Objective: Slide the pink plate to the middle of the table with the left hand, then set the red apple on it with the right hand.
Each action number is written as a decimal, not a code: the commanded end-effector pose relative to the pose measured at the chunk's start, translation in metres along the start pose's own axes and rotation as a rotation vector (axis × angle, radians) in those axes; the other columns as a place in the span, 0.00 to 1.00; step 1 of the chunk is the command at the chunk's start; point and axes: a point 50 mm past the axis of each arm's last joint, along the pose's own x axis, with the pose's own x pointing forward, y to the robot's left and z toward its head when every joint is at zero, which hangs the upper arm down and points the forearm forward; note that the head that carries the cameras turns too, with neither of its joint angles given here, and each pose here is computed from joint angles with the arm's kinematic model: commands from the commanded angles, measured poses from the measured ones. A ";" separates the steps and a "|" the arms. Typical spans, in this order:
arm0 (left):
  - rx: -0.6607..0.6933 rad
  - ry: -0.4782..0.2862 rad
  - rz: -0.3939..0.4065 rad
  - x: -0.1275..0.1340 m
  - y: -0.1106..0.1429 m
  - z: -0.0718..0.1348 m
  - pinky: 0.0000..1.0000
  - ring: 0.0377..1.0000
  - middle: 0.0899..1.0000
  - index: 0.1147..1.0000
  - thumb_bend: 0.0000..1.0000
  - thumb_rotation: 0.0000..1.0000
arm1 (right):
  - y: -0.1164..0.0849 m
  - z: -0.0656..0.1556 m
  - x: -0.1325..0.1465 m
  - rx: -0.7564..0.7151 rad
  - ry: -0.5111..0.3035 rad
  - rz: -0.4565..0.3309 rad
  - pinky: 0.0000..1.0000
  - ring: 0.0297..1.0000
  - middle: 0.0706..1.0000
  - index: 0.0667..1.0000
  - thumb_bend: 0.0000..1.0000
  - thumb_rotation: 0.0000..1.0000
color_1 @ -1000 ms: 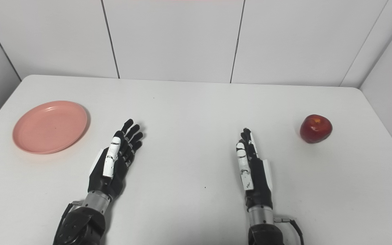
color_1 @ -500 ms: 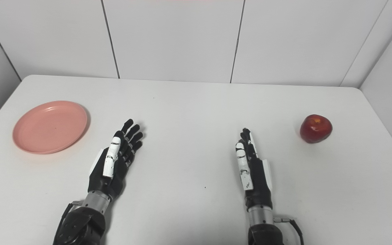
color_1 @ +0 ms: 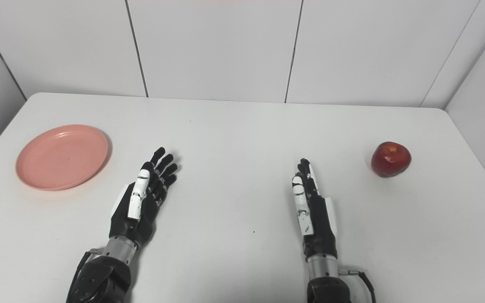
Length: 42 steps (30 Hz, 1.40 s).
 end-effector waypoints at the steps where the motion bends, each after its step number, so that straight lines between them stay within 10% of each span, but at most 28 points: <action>1: -0.013 0.015 -0.001 0.001 -0.006 -0.003 0.97 0.95 0.96 0.95 0.44 1.00 | 0.000 0.008 0.004 0.006 -0.078 0.005 0.97 0.96 0.96 0.97 0.16 1.00; 23: -0.031 0.053 -0.018 0.016 -0.047 -0.037 0.96 0.94 0.95 0.95 0.41 1.00 | -0.040 -0.013 0.005 0.037 -0.087 0.031 1.00 1.00 0.99 0.98 0.18 1.00; 42: -0.020 0.037 -0.033 0.020 -0.055 -0.041 0.96 0.96 0.96 0.95 0.39 1.00 | -0.035 -0.002 0.004 0.061 -0.097 0.036 1.00 1.00 1.00 1.00 0.08 1.00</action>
